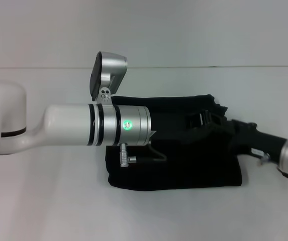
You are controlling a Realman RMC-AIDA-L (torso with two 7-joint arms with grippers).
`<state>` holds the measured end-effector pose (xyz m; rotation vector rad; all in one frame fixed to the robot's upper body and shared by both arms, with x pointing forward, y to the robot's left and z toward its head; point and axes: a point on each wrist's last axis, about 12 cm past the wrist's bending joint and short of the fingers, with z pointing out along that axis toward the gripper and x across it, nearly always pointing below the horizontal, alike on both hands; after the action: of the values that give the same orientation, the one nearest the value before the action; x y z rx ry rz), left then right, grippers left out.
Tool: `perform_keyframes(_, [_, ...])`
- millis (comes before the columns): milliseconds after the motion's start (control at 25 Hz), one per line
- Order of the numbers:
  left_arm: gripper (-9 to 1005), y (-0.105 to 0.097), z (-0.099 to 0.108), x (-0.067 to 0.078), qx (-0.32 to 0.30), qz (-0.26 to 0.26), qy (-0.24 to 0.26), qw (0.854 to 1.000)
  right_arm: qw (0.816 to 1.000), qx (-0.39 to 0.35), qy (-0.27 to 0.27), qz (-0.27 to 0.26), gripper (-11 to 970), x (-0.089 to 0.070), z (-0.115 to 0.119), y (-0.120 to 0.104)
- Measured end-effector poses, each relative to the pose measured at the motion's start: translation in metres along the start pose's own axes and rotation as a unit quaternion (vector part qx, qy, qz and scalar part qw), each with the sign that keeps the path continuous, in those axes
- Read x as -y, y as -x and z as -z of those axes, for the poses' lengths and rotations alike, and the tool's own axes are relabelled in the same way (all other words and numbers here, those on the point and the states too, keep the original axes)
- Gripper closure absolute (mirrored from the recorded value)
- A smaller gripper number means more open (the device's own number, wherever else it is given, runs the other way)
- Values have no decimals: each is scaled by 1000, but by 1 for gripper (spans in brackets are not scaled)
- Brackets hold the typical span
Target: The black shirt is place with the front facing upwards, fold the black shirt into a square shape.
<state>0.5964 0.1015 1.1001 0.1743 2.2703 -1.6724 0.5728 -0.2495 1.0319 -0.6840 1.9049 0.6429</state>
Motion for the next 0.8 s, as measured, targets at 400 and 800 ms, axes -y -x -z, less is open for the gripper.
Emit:
perform_keyframes(400, [847, -8, 2, -5, -2, -9, -3, 1000, 996, 41, -83, -12, 245, 21, -30, 46])
perform_keyframes(800, [829, -21, -8, -22, 16, -9, 37, 999, 992, 31, -124, 8, 245, 29, -30, 45])
